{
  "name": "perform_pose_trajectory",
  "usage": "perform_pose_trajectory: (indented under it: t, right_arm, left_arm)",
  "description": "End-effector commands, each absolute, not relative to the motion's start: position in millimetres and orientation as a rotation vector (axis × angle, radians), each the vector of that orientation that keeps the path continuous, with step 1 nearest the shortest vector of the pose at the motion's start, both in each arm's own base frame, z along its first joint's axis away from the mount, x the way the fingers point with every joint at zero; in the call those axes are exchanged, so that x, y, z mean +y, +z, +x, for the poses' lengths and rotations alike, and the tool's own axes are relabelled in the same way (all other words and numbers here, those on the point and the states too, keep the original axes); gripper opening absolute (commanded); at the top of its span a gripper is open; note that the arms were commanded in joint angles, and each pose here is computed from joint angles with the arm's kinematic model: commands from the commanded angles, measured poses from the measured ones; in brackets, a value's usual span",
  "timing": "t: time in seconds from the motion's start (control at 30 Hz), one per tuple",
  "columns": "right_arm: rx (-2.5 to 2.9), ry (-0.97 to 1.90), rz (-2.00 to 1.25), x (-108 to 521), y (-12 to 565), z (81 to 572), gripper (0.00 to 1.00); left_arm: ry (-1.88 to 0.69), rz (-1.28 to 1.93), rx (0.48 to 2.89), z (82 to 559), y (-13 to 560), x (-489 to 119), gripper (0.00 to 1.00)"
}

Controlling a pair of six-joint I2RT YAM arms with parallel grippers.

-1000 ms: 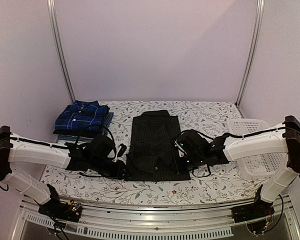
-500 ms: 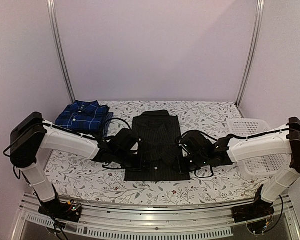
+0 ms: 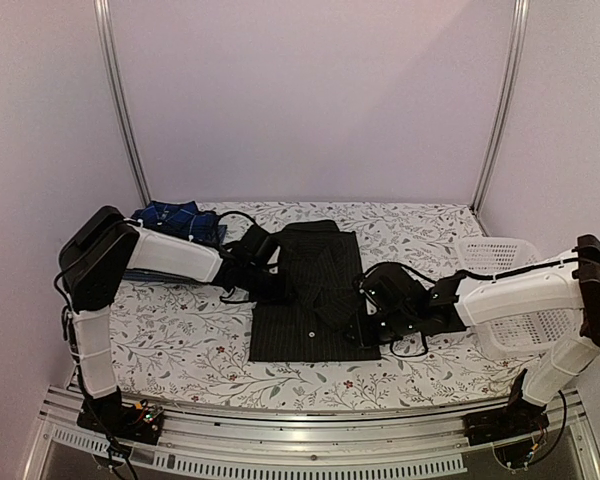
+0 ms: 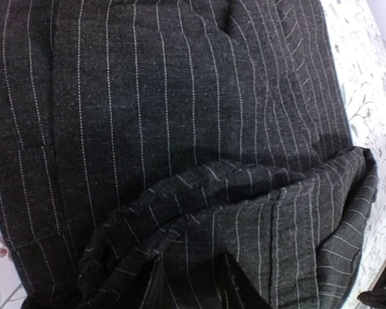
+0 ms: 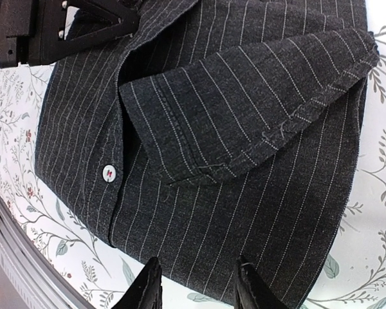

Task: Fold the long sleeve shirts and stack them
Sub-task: Smooth out the 2/3-rectangle-folded shirt at the center of the board.

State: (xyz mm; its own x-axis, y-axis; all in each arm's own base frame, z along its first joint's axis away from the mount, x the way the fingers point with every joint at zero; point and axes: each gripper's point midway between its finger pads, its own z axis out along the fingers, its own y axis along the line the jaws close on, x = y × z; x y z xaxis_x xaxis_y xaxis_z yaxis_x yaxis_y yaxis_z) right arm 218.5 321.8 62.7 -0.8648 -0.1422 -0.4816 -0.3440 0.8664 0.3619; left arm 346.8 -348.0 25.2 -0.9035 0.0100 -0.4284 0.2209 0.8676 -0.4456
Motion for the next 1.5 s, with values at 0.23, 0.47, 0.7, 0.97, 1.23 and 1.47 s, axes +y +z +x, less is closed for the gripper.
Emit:
perform_pose_trajectory:
  t: [0.23,0.47,0.7,0.97,1.23,1.47]
  right_arm:
    - [2.606,0.56,-0.389,335,40,230,0.36]
    - [2.581,0.464,-0.333,337,44,273,0.35]
    - [2.525,0.445,-0.274,339,59,339,0.37]
    - [2.513,0.433,-0.331,353,64,384,0.43]
    - [2.486,0.401,-0.293,332,96,376,0.47]
    - [2.451,0.418,-0.211,305,123,355,0.5]
  left_arm:
    - [-0.643,0.163,2.63,358,27,-336,0.31]
    - [-0.682,0.162,2.581,354,43,-333,0.31]
    - [-0.706,0.183,2.531,356,65,-334,0.31]
    - [-0.718,0.195,2.496,350,86,-328,0.31]
    - [-0.808,0.254,2.466,344,107,-342,0.34]
    - [-0.689,0.353,2.527,326,92,-378,0.38]
